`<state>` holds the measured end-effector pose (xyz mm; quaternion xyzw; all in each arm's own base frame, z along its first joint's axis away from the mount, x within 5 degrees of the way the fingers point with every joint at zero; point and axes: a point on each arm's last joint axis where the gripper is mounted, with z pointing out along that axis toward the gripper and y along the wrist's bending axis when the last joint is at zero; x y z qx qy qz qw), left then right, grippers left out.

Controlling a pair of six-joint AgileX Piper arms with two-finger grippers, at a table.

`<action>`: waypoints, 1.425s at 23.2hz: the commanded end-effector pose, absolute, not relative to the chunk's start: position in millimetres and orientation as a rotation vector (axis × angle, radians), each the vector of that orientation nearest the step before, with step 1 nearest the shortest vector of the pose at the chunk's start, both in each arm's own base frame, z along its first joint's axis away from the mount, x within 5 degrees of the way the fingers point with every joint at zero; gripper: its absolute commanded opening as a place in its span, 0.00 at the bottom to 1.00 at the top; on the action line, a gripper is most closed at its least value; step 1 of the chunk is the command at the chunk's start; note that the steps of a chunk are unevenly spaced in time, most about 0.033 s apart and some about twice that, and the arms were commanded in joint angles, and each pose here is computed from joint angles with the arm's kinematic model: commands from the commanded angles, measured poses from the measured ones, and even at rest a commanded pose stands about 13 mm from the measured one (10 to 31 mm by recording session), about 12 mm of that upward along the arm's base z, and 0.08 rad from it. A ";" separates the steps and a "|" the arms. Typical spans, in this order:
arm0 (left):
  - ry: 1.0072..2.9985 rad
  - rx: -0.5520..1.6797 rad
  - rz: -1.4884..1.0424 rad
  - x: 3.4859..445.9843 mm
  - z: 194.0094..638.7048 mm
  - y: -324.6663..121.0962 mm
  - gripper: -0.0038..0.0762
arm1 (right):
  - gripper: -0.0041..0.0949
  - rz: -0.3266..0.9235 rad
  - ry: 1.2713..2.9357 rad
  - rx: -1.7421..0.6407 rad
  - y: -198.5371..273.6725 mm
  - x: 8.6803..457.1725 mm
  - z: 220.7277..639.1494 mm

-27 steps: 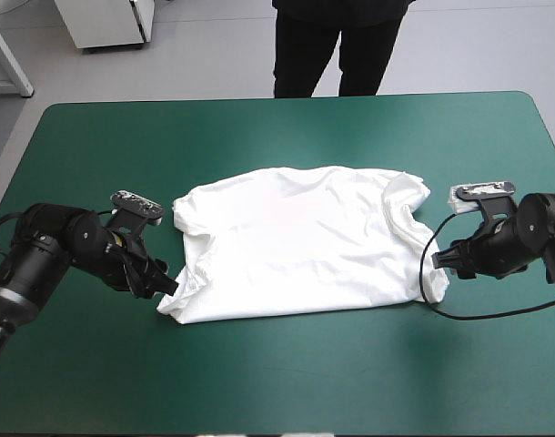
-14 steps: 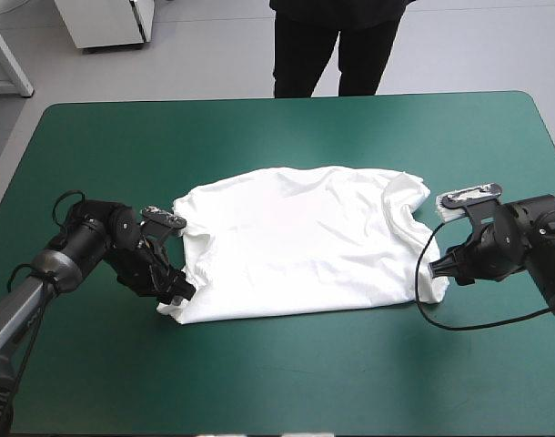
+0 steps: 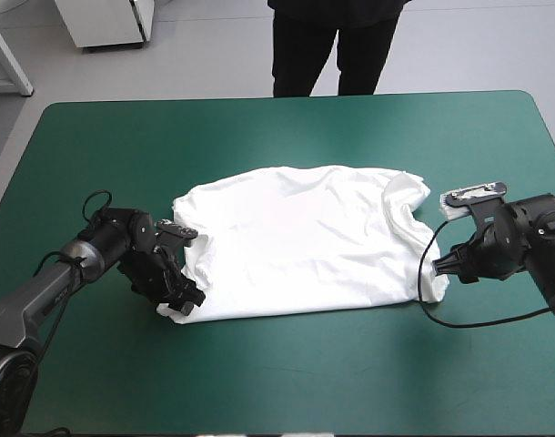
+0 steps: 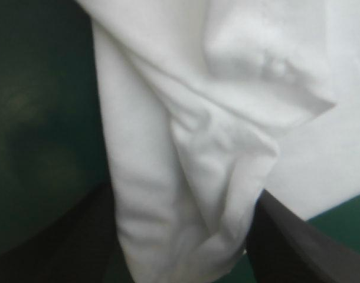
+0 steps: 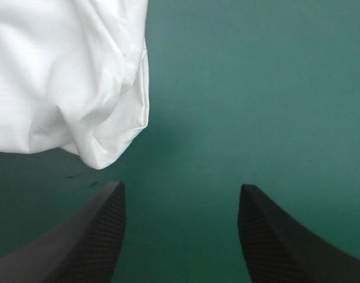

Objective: Fold the cloth

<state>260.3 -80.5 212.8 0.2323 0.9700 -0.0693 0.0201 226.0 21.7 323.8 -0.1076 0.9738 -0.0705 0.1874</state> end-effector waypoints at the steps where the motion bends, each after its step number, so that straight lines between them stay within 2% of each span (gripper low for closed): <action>1: 2.970 0.681 -0.272 263.2 219.4 -85.5 0.61 | 0.59 -0.229 2.676 -0.283 19.5 223.8 336.5; 2: 2.972 0.678 -0.277 263.3 219.0 -85.8 0.60 | 0.59 -0.226 2.677 -0.283 19.7 224.1 336.2; 4: 2.976 0.672 -0.290 262.8 219.1 -86.5 0.51 | 0.59 -0.201 2.694 -0.263 21.5 226.4 333.1; 6: 2.975 0.670 -0.301 262.7 219.2 -87.1 0.22 | 0.59 -0.162 2.742 -0.265 25.5 234.1 323.1; 8: 2.965 0.703 -0.302 262.7 219.3 -87.3 0.03 | 0.59 -0.155 2.776 -0.271 26.0 240.3 315.3; 10: 2.954 0.718 -0.334 262.4 219.7 -89.1 0.02 | 0.59 -0.039 2.835 -0.272 30.2 249.6 301.8; 12: 2.959 0.720 -0.337 261.9 219.7 -89.2 0.02 | 0.59 0.018 2.869 -0.283 33.3 261.1 287.7; 25: 2.983 0.749 -0.332 258.9 219.9 -88.0 0.02 | 0.59 0.090 3.050 -0.273 37.8 292.4 229.4; 31: 2.988 0.755 -0.328 258.6 220.3 -87.7 0.02 | 0.58 0.145 3.080 -0.252 40.3 294.2 222.2; 33: 2.986 0.754 -0.328 258.5 220.7 -87.7 0.02 | 0.51 0.151 3.102 -0.253 40.4 292.2 222.2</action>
